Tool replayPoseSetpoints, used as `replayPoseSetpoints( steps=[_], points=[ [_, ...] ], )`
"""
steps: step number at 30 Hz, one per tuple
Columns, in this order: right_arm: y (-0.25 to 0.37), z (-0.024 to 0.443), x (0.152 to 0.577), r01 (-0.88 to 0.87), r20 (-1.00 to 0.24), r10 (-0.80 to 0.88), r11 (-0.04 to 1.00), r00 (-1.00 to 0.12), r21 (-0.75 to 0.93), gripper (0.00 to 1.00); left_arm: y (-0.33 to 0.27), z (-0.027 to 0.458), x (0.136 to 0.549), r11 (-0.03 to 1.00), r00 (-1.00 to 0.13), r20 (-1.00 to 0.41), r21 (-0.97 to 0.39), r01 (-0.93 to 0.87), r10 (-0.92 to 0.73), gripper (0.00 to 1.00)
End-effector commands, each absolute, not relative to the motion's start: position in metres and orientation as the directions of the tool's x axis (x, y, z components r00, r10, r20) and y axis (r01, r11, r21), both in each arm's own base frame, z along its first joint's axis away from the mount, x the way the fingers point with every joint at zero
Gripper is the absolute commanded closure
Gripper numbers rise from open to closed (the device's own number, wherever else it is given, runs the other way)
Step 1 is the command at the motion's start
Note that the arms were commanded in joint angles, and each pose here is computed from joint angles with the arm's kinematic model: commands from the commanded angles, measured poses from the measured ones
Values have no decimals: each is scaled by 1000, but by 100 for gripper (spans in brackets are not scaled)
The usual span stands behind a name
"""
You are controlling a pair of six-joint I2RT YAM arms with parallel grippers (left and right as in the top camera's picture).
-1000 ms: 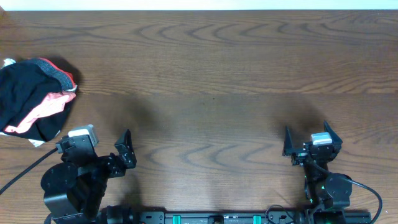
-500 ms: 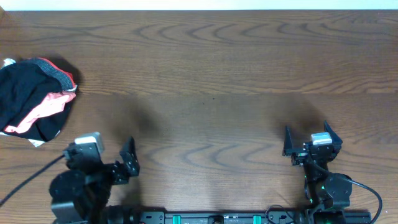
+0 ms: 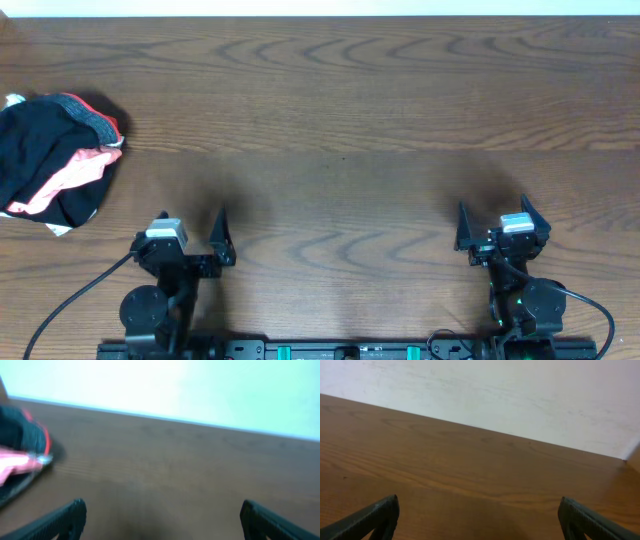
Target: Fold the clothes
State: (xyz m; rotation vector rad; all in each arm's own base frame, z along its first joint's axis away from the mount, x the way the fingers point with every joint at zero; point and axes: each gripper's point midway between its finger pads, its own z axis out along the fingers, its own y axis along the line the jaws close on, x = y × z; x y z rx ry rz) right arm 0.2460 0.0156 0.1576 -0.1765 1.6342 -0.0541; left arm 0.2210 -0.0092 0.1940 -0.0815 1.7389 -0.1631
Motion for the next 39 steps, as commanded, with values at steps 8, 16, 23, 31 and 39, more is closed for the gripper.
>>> replayPoseSetpoints(
  steps=[8,16,23,31,39],
  points=[
    [13,157,246,-70,-985,-164,985,-62,-159,1,-7,174,247,995,-4,-997,-82,55,-82,2],
    [13,157,246,-70,-984,-164,985,-62,-160,1,-8,169,246,995,-27,-996,-84,54,-82,2],
    [13,157,246,-70,-985,-164,985,-62,-159,1,-8,169,247,995,-29,-996,-84,54,-82,2],
    [13,157,246,-70,-984,-164,985,-62,-160,1,-8,168,247,995,-29,-996,-84,54,-83,2],
    [13,157,246,-70,-985,-164,985,-62,-159,1,-8,168,247,995,-29,-996,-84,54,-83,2]
  ],
)
